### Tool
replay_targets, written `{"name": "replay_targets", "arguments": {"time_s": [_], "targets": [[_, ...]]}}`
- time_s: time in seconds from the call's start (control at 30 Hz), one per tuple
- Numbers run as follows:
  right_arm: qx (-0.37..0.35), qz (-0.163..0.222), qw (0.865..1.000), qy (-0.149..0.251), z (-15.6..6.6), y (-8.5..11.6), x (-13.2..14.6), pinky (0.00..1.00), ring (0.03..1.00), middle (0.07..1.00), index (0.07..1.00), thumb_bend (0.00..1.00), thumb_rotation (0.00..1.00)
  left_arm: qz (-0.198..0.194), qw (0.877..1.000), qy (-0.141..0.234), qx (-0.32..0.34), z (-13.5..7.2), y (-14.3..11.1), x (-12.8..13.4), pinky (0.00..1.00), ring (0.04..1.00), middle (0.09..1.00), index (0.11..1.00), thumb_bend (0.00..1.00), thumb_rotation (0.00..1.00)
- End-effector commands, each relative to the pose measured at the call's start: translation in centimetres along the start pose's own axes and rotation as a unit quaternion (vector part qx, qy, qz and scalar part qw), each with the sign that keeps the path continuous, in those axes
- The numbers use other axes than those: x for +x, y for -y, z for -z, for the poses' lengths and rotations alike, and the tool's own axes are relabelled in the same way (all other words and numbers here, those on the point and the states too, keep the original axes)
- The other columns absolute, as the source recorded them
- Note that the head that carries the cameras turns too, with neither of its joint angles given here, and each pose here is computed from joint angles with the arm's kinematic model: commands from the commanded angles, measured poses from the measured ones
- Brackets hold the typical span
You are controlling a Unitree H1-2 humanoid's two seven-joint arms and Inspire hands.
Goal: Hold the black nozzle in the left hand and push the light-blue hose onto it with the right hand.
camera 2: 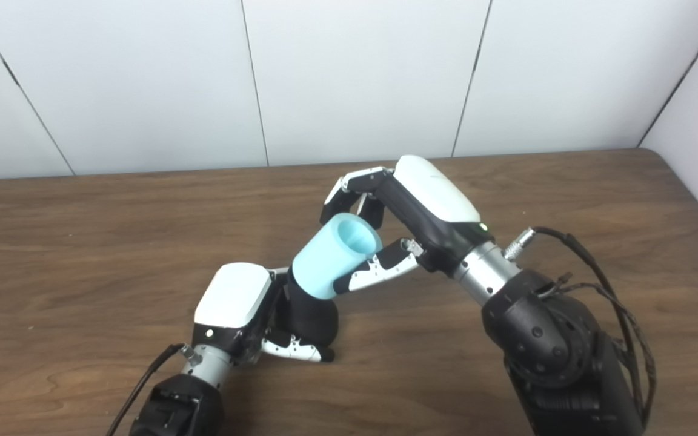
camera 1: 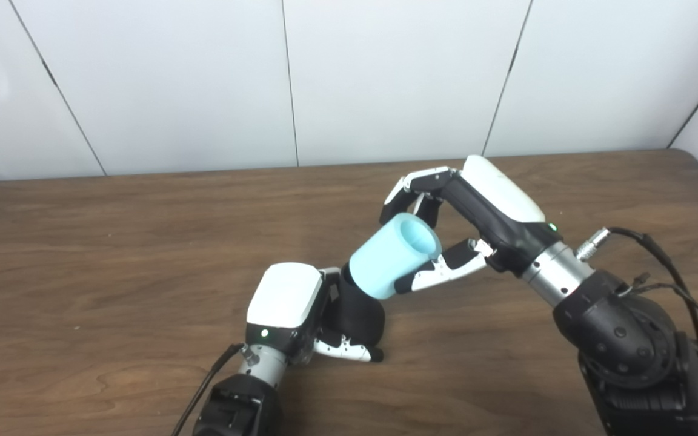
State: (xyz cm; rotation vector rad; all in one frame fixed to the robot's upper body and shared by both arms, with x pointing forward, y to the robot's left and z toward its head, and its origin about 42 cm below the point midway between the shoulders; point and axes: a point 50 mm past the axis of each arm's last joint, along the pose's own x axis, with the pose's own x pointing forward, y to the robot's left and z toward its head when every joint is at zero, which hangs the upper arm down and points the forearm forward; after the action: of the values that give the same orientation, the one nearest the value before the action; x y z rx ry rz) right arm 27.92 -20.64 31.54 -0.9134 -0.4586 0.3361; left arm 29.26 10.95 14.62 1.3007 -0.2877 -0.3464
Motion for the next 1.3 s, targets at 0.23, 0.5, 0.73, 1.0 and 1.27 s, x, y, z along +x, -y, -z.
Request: {"name": "replay_targets", "arguments": {"time_s": [0.23,0.5,0.73,1.0,1.27], "targets": [[-0.012,0.039,0.999,0.033,-1.1,1.3,0.9,0.37,0.389,0.519,0.476,0.5,0.0,0.083,0.997,0.0,0.002,-0.3,3.0,-1.1,0.32,0.388,0.398,0.492,0.52,0.0],[-0.018,0.04,0.998,0.035,-1.3,0.7,1.4,0.36,0.387,0.529,0.496,0.5,0.0,0.082,0.997,0.0,0.0,-0.4,3.1,-1.2,0.33,0.394,0.405,0.491,0.52,0.0],[-0.028,0.019,0.999,0.04,-1.0,-0.1,1.9,0.34,0.388,0.518,0.491,0.5,0.0,0.079,0.997,0.007,-0.008,-0.8,3.1,-1.0,0.32,0.393,0.403,0.489,0.52,0.0],[-0.028,-0.015,0.999,0.04,-0.8,-1.1,2.1,0.33,0.388,0.514,0.493,0.5,0.0,0.075,0.997,0.005,-0.015,-1.0,2.9,-1.0,0.32,0.39,0.448,0.486,0.53,0.0],[-0.031,-0.043,0.997,0.051,-1.4,-1.1,2.9,0.32,0.388,0.512,0.491,0.5,0.0,0.079,0.997,0.004,-0.01,-1.1,3.0,-1.1,0.31,0.386,0.425,0.486,0.53,0.0]]}}
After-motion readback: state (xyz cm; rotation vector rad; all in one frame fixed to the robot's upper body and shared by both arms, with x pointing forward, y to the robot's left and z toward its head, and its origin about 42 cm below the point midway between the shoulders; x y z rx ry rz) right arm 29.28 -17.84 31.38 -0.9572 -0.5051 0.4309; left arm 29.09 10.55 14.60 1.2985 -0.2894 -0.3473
